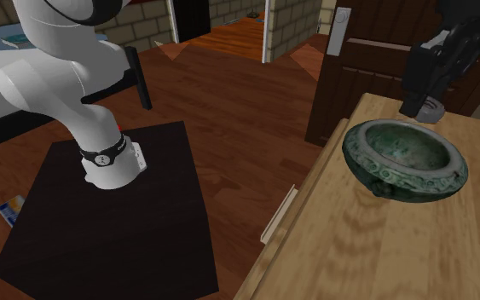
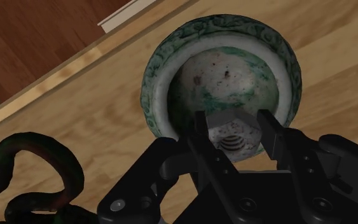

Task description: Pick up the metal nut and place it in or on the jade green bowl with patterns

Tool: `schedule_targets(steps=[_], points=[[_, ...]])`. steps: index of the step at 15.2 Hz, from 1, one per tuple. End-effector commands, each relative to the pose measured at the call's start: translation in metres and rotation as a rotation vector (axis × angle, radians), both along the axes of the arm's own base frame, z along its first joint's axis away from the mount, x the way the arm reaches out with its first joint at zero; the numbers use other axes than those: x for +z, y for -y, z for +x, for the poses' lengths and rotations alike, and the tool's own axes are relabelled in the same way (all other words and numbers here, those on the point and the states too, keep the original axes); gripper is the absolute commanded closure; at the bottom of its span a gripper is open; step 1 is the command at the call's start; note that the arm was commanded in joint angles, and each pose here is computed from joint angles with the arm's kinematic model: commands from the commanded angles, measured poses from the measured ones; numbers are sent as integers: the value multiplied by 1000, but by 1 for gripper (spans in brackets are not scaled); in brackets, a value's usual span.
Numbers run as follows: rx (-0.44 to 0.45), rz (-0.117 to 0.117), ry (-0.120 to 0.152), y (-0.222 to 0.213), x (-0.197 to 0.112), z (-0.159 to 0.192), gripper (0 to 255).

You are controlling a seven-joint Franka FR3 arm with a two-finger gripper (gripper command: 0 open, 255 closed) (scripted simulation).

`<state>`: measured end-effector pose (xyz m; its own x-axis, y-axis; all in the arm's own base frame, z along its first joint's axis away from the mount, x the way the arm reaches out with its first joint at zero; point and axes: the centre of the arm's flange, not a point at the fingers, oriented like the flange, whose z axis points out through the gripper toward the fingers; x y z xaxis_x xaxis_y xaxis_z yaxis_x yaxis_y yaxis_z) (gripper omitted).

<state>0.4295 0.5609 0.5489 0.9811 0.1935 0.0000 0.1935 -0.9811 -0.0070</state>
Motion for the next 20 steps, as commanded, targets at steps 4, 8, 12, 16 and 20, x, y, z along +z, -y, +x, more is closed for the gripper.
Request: schedule_targets(steps=[4,8,12,16,20], points=[[-2,0,1,-3,-25,0,255],[-2,0,1,-3,-46,0,255],[-2,0,1,-3,-61,0,255],[-2,0,1,-3,-61,0,255],[-2,0,1,-3,-61,0,0]])
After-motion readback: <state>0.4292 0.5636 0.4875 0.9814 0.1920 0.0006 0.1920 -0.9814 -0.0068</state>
